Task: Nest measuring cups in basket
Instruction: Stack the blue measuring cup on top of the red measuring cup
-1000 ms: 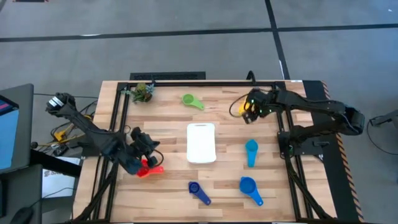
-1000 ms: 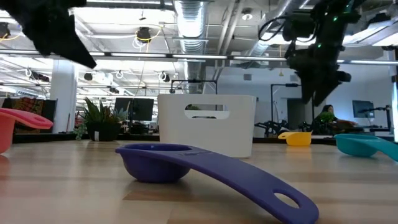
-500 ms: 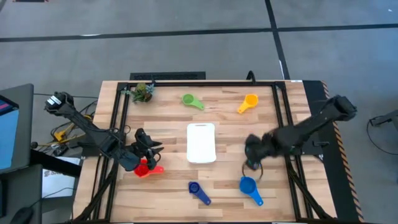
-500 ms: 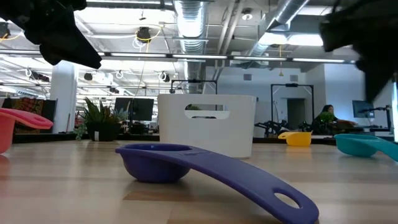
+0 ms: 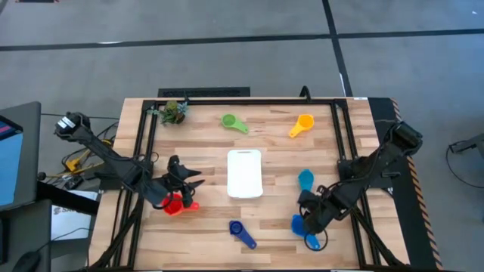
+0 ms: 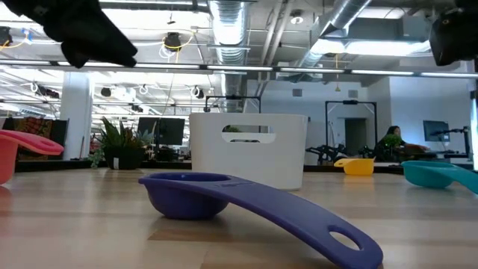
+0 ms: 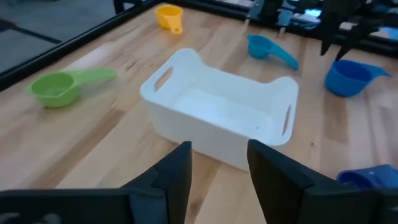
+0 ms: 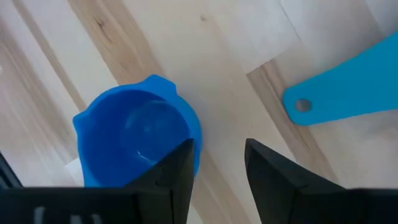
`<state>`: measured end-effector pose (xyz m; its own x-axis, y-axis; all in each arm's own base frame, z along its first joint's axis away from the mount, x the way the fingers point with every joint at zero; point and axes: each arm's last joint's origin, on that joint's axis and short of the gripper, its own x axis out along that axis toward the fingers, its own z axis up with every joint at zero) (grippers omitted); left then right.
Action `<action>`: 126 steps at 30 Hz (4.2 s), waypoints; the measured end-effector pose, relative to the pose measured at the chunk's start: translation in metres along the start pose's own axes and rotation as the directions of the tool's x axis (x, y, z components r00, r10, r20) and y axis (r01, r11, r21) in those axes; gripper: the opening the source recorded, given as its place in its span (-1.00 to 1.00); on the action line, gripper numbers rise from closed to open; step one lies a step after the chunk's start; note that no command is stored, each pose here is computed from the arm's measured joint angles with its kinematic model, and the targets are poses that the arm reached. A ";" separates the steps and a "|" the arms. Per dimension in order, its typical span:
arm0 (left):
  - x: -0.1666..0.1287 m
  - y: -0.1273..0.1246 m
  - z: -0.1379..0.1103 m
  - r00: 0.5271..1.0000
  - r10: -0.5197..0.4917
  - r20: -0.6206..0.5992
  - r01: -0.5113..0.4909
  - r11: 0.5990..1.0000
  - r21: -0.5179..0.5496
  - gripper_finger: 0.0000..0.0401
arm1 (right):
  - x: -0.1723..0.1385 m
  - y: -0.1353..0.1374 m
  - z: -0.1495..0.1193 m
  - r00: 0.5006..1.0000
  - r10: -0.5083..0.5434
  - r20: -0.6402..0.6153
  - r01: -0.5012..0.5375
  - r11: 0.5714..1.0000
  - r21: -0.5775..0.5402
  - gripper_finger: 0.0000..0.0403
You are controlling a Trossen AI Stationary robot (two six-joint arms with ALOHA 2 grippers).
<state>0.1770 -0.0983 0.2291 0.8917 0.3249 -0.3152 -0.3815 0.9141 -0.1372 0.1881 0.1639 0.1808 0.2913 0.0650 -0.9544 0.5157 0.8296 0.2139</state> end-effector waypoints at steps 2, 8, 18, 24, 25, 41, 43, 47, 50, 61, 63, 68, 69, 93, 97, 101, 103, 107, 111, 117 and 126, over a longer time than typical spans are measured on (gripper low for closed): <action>0.002 0.000 0.002 1.000 -0.012 0.005 0.012 1.000 -0.007 -0.28 | 0.000 0.002 -0.001 1.000 -0.001 0.011 0.001 1.000 -0.012 -0.18; 0.005 0.002 0.004 1.000 -0.018 -0.002 0.017 0.999 -0.031 -0.27 | 0.003 0.005 -0.002 1.000 -0.007 0.010 0.007 0.999 -0.040 -0.23; 0.002 -0.001 0.003 0.999 -0.040 -0.004 0.039 0.998 -0.045 -0.27 | 0.022 0.012 -0.003 1.000 -0.019 -0.023 0.017 0.995 -0.101 -0.58; -0.003 -0.003 0.000 0.999 -0.039 -0.003 0.039 0.999 -0.029 -0.33 | 0.012 0.024 0.003 1.000 0.024 0.015 -0.021 0.988 -0.153 -0.94; -0.003 -0.002 -0.001 1.000 -0.023 -0.003 0.023 0.999 -0.028 -0.35 | 0.010 0.027 0.004 0.999 0.035 0.025 -0.030 0.986 -0.164 -0.93; -0.040 0.037 -0.009 0.950 -0.107 -0.294 0.051 0.980 -0.190 -0.53 | -0.024 0.054 0.075 0.945 0.210 0.251 -0.104 0.920 -0.379 -0.97; -0.044 0.039 -0.011 0.931 -0.137 -0.339 0.068 0.976 -0.206 -0.56 | -0.028 0.056 0.084 0.930 0.237 0.281 -0.110 0.909 -0.401 -0.97; -0.050 0.037 -0.017 0.868 -0.213 -0.448 0.105 0.962 -0.253 -0.61 | -0.032 0.055 0.101 0.906 0.265 0.329 -0.108 0.899 -0.424 -0.96; -0.053 0.032 -0.024 0.811 -0.256 -0.526 0.123 0.954 -0.274 -0.62 | -0.032 0.051 0.111 0.898 0.265 0.351 -0.097 0.898 -0.429 -0.96; -0.056 0.039 -0.033 0.798 -0.145 -0.585 0.068 0.986 -0.152 -0.60 | -0.031 0.042 0.129 0.891 0.268 0.365 -0.090 0.894 -0.438 -0.96; -0.056 0.042 -0.036 0.789 -0.107 -0.604 0.048 0.992 -0.113 -0.54 | -0.031 0.043 0.130 0.886 0.279 0.370 -0.091 0.888 -0.450 -0.95; -0.055 0.041 -0.041 0.756 -0.074 -0.650 0.030 0.996 -0.079 -0.25 | -0.032 0.043 0.130 0.884 0.283 0.373 -0.090 0.885 -0.458 -0.95; -0.054 0.040 -0.042 0.746 -0.072 -0.662 0.030 0.997 -0.074 -0.18 | -0.032 0.043 0.130 0.884 0.283 0.373 -0.089 0.884 -0.458 -0.95; -0.037 0.023 -0.069 0.646 0.046 -0.762 0.019 0.997 0.077 -0.90 | -0.038 0.042 0.103 0.934 0.219 0.281 -0.066 0.881 -0.469 -0.95; -0.035 0.017 -0.057 0.659 0.015 -0.752 0.024 0.999 0.041 -0.94 | -0.054 0.033 0.083 0.969 0.113 0.222 -0.003 0.896 -0.443 -0.95; -0.031 0.003 -0.024 0.740 -0.035 -0.672 0.079 0.996 0.035 -0.97 | -0.073 0.027 0.066 0.971 0.093 0.219 0.015 0.894 -0.447 -0.95; -0.029 -0.003 -0.004 0.784 -0.052 -0.619 0.098 0.994 0.040 -0.97 | -0.080 0.025 0.057 0.972 0.089 0.216 0.021 0.887 -0.461 -0.94; -0.020 -0.017 0.032 0.842 -0.061 -0.536 0.119 0.990 0.074 -0.98 | -0.077 0.023 0.042 0.978 0.051 0.200 0.047 0.889 -0.456 -0.96; 0.001 -0.038 0.058 0.873 -0.073 -0.482 0.151 0.981 0.125 -0.99 | -0.060 0.022 0.026 0.989 -0.002 0.147 0.065 0.904 -0.423 -0.96; 0.059 -0.078 0.084 0.910 -0.093 -0.404 0.196 0.955 0.223 -0.99 | -0.048 0.023 -0.001 0.998 -0.055 0.042 0.067 0.922 -0.381 -0.95; 0.162 -0.128 0.090 0.907 -0.192 -0.376 0.306 0.912 0.273 -0.96 | -0.057 0.027 -0.043 0.999 -0.040 -0.015 0.032 0.942 -0.335 -0.95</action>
<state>0.3921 -0.1410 0.2806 0.7900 0.0281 -0.6125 -0.0088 0.9994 0.0345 0.1508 0.2064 0.2316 0.2585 0.0405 -0.9652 0.2255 0.9690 0.1011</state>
